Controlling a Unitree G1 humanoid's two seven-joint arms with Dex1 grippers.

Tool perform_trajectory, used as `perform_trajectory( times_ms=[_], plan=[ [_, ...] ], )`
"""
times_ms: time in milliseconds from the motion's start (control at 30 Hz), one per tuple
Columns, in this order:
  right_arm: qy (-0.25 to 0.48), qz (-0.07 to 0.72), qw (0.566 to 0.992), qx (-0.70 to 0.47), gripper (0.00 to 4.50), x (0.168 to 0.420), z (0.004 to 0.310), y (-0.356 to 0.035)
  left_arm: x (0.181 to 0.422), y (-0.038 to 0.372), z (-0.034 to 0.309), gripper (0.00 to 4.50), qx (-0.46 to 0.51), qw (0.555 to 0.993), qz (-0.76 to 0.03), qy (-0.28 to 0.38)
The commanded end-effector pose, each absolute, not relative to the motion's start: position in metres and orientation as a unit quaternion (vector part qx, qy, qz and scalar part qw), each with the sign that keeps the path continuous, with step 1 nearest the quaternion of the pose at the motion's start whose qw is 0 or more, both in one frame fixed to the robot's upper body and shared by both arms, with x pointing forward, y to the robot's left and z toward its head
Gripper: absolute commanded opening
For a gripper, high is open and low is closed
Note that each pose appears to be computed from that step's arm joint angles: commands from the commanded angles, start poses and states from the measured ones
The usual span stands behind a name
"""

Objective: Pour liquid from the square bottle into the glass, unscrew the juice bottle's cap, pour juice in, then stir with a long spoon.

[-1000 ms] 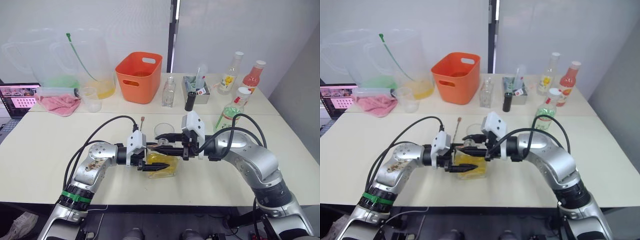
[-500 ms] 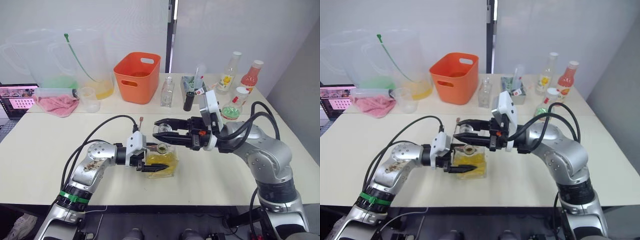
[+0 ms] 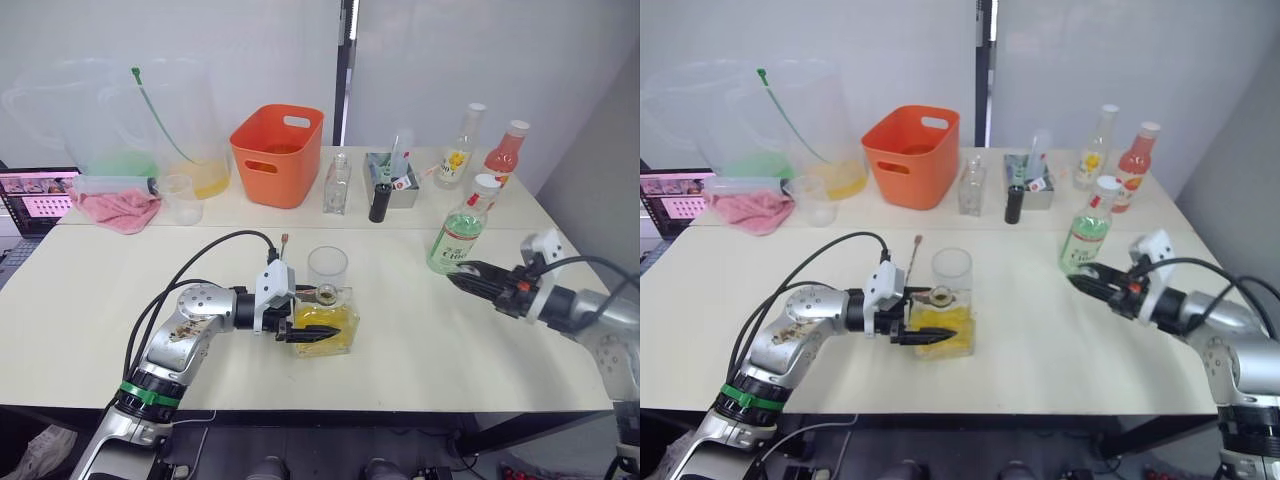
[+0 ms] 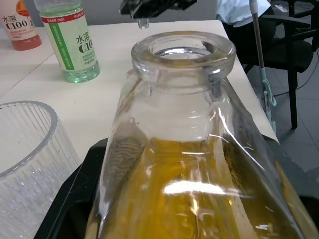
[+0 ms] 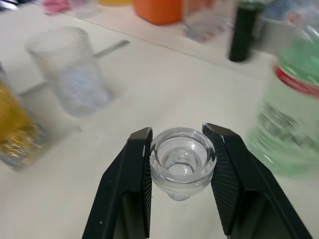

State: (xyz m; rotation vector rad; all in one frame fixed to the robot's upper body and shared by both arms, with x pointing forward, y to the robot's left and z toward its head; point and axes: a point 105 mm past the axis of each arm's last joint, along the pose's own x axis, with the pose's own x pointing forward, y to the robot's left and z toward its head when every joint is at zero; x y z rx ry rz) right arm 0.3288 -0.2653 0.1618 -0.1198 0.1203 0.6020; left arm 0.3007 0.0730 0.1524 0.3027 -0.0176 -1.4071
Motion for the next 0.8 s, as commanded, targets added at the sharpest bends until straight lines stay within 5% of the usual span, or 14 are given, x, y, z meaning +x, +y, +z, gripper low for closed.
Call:
perform_trajectory(
  times_ms=[33, 233, 700, 800],
  plan=[
    [0.04, 0.211, 0.973, -0.084, 1.09, 0.34, 0.156, -0.298, 0.299, 0.069, 0.159, 2.81, 0.15, 0.751, -0.642, -0.018],
    [0.038, 0.087, 0.994, -0.055, 1.09, 0.357, 0.126, -0.332, 0.301, 0.07, 0.156, 2.81, 0.157, 0.762, -0.628, -0.011],
    [0.049, 0.067, 0.997, -0.001, 1.09, 0.366, 0.106, -0.333, 0.303, 0.08, 0.15, 2.81, 0.166, 0.776, -0.608, -0.002],
    [0.042, 0.073, 0.996, -0.002, 2.5, 0.367, 0.112, -0.332, 0.304, 0.082, 0.148, 2.81, 0.169, 0.777, -0.606, 0.0]
  ],
)
